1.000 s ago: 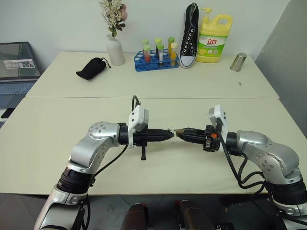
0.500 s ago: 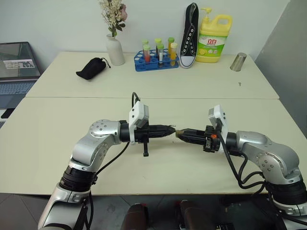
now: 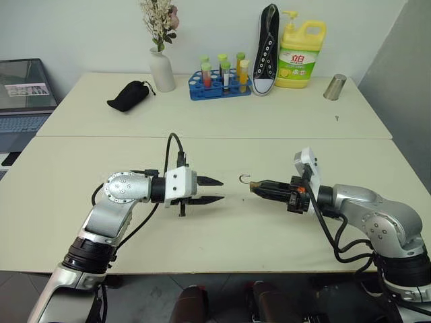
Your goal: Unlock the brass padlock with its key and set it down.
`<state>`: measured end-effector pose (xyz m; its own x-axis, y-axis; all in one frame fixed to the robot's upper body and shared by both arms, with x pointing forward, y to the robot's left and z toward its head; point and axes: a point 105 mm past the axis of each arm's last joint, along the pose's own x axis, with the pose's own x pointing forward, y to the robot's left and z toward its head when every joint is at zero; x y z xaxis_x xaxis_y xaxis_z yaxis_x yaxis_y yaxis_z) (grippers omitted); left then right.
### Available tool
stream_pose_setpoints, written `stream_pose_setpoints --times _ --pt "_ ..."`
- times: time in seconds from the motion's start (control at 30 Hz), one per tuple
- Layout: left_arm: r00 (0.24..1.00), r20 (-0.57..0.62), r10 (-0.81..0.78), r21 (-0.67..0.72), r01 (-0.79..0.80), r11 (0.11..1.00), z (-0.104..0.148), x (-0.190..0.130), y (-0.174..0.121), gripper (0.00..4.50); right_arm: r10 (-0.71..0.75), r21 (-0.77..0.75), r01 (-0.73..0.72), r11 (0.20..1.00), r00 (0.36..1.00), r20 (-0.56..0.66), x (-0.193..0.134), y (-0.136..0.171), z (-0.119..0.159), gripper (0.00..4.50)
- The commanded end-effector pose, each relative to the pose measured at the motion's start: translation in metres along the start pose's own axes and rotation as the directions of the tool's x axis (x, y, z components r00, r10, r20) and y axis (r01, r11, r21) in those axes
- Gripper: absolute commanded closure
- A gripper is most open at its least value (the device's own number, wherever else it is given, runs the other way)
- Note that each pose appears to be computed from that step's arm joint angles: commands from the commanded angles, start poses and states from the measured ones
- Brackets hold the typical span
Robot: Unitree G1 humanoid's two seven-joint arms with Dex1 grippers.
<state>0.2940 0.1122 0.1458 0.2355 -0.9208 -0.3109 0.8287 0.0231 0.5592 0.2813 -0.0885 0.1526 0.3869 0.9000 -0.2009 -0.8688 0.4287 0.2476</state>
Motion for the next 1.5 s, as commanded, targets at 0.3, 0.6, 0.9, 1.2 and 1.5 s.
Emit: stream_pose_setpoints --times 0.3,0.6,0.9,1.2,1.5 --pt "0.998 0.011 -0.060 0.110 0.058 0.992 0.009 -0.005 -0.008 0.00 -0.066 0.306 0.079 0.949 0.996 -0.054 0.023 -0.014 -0.011 4.32" --pt "0.998 -0.001 -0.056 0.114 0.056 0.992 0.013 -0.004 -0.013 0.00 -0.091 0.386 0.156 0.909 0.979 -0.181 0.038 -0.025 -0.040 4.32" --pt "0.995 0.004 -0.095 0.095 0.094 0.991 0.015 0.001 -0.023 0.00 -0.114 0.382 0.231 0.895 0.946 -0.304 0.027 -0.039 -0.058 3.04" --pt "1.000 -0.007 -0.028 -0.072 0.027 0.997 0.004 -0.001 -0.016 0.00 -0.205 0.096 0.259 0.961 0.901 -0.381 -0.016 -0.044 -0.061 0.05" --pt "0.996 -0.093 -0.014 -0.187 -0.004 0.982 -0.006 -0.008 -0.010 0.00 -0.283 -0.337 0.195 0.921 0.931 -0.233 -0.036 -0.027 -0.033 0.02"
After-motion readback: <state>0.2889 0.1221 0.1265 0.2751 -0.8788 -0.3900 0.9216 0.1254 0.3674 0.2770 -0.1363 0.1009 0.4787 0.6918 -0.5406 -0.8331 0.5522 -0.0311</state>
